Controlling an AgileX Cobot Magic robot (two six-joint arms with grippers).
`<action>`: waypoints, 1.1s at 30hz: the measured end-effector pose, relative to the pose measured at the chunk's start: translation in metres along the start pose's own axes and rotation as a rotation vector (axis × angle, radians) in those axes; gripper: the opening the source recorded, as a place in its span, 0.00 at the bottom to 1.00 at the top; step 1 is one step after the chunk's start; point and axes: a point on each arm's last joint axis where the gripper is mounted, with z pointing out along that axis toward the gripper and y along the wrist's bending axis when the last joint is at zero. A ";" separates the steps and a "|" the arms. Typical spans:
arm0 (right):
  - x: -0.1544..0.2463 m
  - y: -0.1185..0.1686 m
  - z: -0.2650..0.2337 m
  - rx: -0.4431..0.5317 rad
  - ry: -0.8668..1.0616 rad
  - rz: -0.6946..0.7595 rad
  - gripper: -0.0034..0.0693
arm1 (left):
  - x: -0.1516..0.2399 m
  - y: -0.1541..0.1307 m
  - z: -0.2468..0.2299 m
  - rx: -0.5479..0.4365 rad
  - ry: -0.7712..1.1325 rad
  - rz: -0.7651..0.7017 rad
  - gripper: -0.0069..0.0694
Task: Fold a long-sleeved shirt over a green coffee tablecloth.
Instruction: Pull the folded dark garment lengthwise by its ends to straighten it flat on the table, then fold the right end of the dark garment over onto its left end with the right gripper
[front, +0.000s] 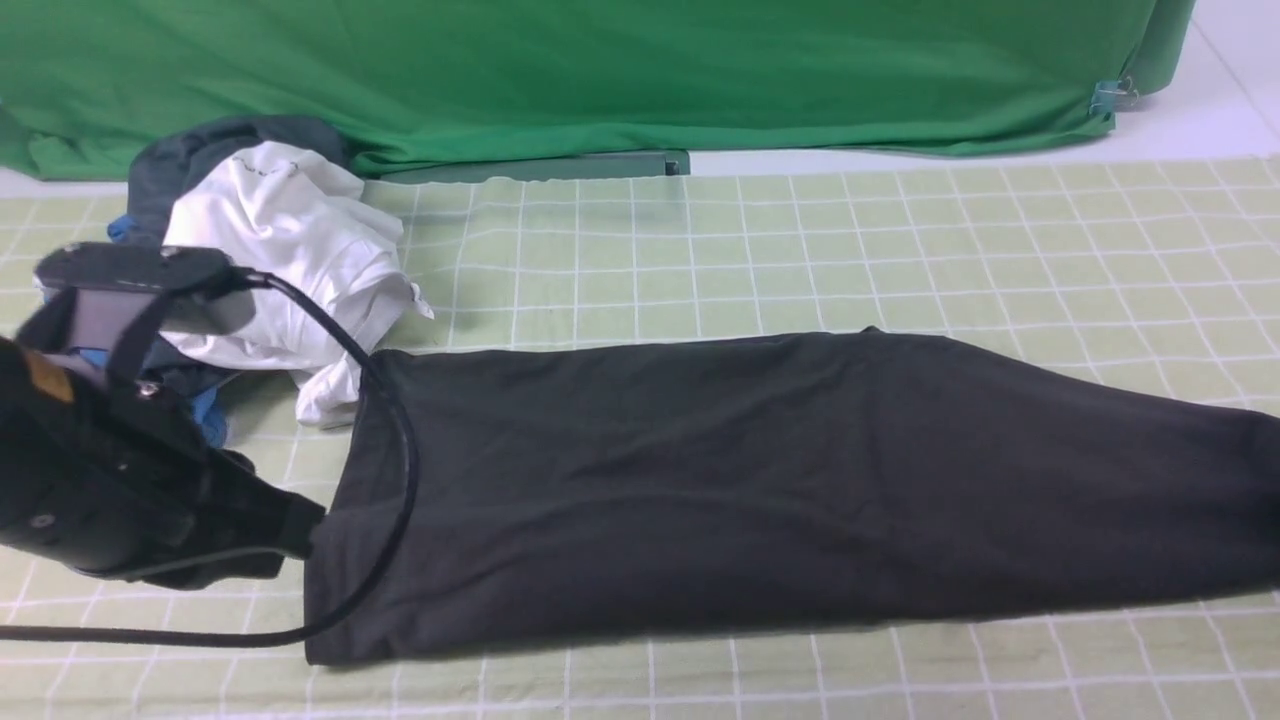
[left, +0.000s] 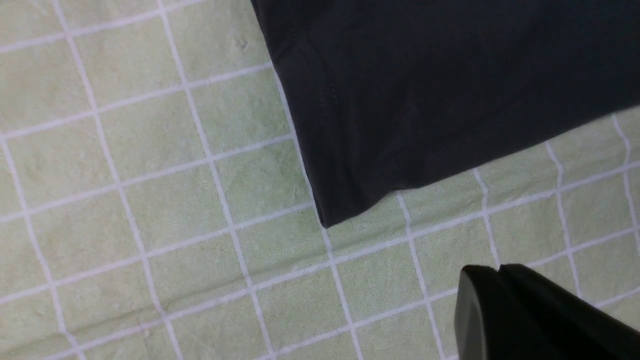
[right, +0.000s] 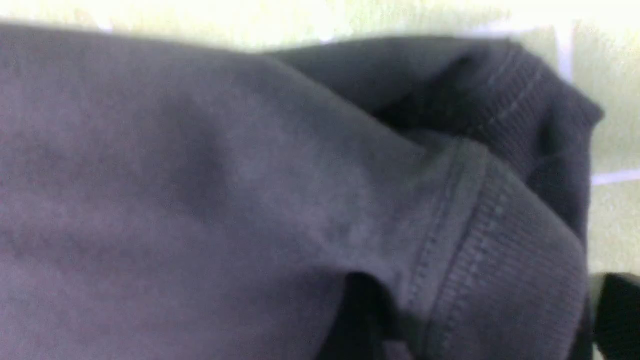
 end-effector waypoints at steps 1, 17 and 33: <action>0.000 0.000 0.000 0.001 -0.003 -0.008 0.78 | 0.001 0.000 -0.002 0.000 -0.007 0.001 0.10; -0.003 -0.008 -0.043 0.165 -0.079 -0.035 0.10 | 0.006 -0.001 -0.006 0.002 0.008 0.020 0.10; 0.047 0.109 -0.147 0.051 -0.345 -0.256 0.10 | -0.001 -0.001 -0.007 -0.005 -0.069 0.024 0.10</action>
